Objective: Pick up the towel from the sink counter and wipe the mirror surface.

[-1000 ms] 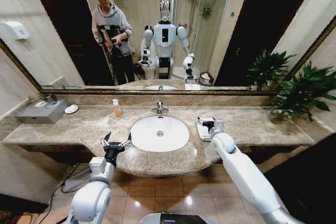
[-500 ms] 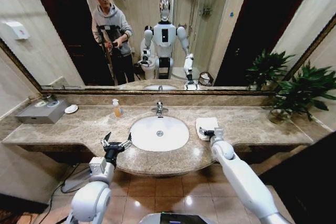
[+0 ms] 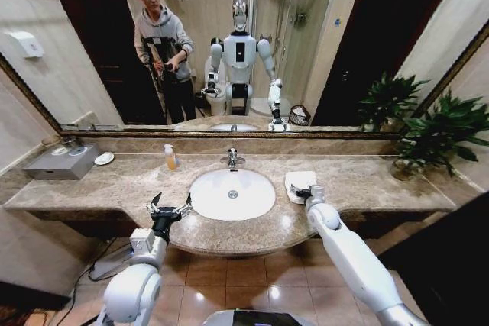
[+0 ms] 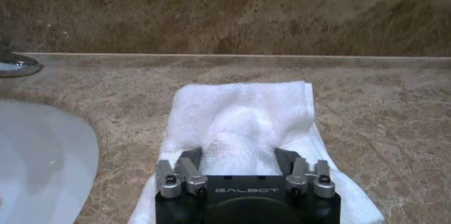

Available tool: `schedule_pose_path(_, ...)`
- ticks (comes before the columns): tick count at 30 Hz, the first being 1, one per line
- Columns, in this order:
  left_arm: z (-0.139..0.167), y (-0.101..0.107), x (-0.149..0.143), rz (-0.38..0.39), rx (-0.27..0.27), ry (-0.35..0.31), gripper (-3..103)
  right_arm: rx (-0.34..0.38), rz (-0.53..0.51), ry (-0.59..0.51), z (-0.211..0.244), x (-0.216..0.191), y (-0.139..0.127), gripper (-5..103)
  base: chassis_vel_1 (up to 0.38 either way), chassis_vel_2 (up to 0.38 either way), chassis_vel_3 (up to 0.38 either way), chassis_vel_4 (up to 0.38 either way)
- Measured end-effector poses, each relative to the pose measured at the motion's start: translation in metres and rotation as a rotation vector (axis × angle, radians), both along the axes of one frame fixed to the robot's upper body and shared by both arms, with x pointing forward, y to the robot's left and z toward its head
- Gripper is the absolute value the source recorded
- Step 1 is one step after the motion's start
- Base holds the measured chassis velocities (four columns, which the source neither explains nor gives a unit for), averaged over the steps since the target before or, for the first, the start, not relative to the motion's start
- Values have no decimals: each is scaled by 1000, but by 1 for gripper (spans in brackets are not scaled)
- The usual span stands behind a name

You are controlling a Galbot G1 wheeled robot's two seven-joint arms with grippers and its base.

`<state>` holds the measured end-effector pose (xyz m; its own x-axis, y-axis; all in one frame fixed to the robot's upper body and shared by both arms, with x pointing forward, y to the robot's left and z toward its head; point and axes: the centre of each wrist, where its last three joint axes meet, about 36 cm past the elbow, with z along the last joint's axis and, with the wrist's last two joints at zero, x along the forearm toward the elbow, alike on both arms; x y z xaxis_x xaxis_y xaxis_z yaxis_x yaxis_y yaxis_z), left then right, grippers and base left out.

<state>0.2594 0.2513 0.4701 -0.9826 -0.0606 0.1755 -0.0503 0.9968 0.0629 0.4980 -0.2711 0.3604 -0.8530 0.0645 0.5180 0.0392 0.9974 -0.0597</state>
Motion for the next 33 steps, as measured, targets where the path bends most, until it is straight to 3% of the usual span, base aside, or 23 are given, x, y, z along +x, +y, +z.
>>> schedule_pose_path(6, 0, 0, 0, 0, 0, 0, 100, 0, 1, 6, 1, -4, -2, 56, 0, 0, 0, 0)
schedule_pose_path(9, 0, 0, 0, 0, 0, 0, 100, -5, 2, 10, 0, -9, -3, 39, 0, 0, 0, 0)
schedule_pose_path(13, 0, 0, 0, 0, 0, 0, 100, -5, 2, 11, 1, -14, -4, 28, 0, 0, 0, 0)
schedule_pose_path(14, 0, 0, 0, 0, 0, 0, 100, -4, 2, 9, 1, -15, -3, 18, 0, 0, 0, 0)
schedule_pose_path(16, 0, 0, 0, 0, 0, 0, 100, -3, 1, 7, 2, -16, -3, 18, 0, 0, 0, 0)
schedule_pose_path(18, 0, 0, 0, 0, 0, 0, 100, 4, 0, 1, 6, -18, -3, 9, 0, 0, 0, 0)
schedule_pose_path(28, 0, 0, 0, 0, 0, 0, 100, 45, 5, -69, 35, -20, -3, 9, 0, 0, 0, 0)
schedule_pose_path(29, 0, 0, 0, 0, 0, 0, 100, 55, 5, -97, 40, -19, -3, 9, 0, 0, 0, 0)
schedule_pose_path(31, 0, 0, 0, 0, 0, 0, 100, 94, 26, -256, 64, -10, -8, 9, 0, 0, 0, 0)
schedule_pose_path(33, 0, 0, 0, 0, 0, 0, 100, 97, 33, -285, 69, -8, -9, 9, 0, 0, 0, 0)
